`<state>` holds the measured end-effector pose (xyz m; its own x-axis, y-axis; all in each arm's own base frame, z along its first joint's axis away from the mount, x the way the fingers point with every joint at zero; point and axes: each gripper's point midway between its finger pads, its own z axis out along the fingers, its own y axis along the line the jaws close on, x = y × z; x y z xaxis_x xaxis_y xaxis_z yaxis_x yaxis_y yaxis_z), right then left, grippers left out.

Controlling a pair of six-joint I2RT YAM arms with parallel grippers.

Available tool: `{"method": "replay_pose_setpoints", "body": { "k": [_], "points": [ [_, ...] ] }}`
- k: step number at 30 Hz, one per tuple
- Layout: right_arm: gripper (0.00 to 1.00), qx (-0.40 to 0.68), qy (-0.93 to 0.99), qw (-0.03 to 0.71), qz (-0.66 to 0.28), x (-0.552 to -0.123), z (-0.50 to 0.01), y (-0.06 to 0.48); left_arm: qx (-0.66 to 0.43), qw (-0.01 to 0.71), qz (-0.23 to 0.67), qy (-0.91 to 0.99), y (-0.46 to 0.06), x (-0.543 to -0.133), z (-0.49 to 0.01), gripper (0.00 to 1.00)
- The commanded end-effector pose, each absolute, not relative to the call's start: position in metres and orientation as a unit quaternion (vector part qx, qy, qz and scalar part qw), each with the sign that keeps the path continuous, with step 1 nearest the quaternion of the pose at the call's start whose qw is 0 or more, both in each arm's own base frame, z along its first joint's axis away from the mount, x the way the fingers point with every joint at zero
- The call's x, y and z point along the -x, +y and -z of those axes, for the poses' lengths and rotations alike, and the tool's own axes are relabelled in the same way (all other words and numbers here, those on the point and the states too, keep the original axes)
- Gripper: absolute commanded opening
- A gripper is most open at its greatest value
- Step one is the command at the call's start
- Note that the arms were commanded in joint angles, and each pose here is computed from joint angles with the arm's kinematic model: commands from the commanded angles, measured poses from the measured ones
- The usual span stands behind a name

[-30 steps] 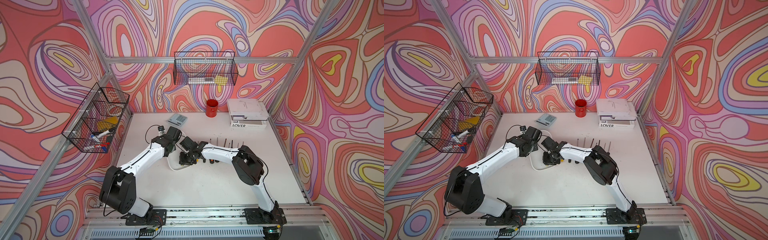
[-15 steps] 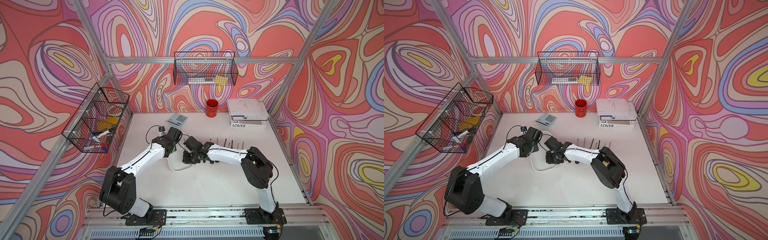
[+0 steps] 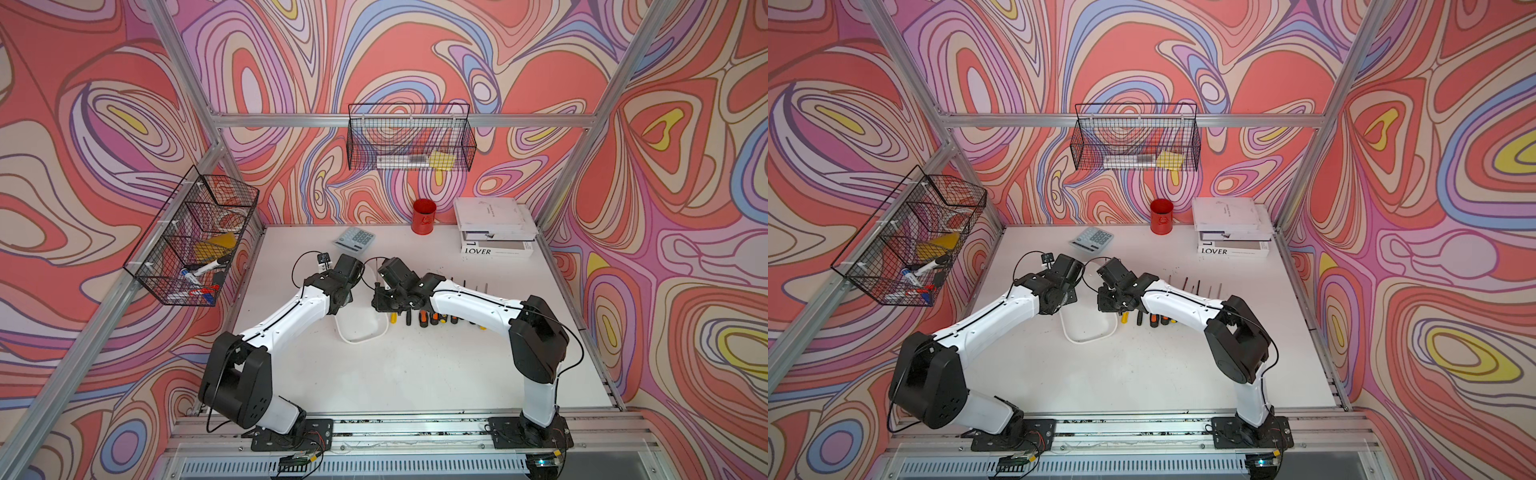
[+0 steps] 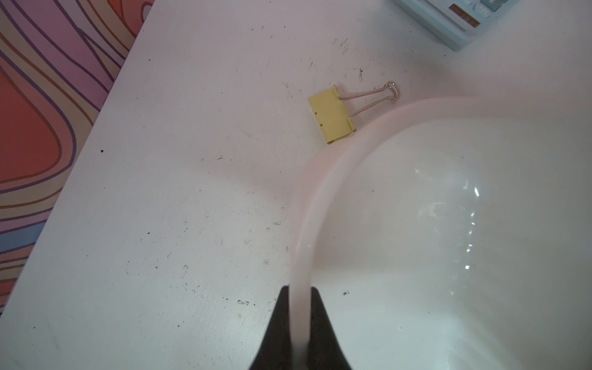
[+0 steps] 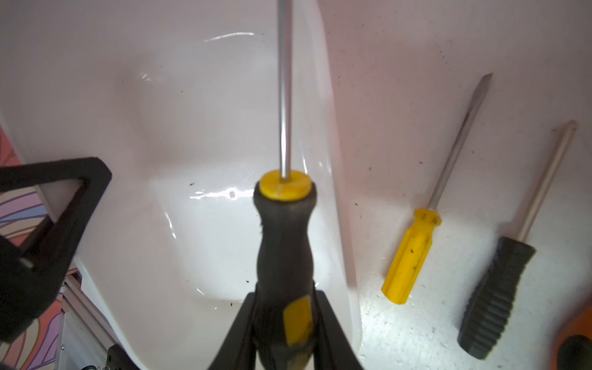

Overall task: Take out the screwdriver from the storage box
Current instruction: Place the screwdriver at the center of the board.

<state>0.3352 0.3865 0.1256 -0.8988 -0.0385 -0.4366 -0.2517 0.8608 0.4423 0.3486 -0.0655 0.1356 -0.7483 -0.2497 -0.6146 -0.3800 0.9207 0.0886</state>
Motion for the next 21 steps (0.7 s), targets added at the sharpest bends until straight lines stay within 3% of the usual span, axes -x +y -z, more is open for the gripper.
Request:
{"method": "replay_pose_setpoints", "body": {
  "k": [1,11,21],
  "points": [
    [0.0,0.076,0.939,0.239,-0.235,-0.344,-0.145,0.365,0.172,0.307,-0.117,0.929,-0.059,-0.345,-0.135,0.0],
    [0.0,0.062,0.95,0.269,-0.145,-0.362,-0.164,0.297,0.161,0.301,-0.111,0.933,-0.064,-0.347,-0.13,0.0],
    [0.0,-0.025,0.968,0.248,-0.026,-0.367,-0.163,0.177,0.123,0.269,-0.114,0.948,-0.073,-0.352,-0.115,0.0]
  ]
}}
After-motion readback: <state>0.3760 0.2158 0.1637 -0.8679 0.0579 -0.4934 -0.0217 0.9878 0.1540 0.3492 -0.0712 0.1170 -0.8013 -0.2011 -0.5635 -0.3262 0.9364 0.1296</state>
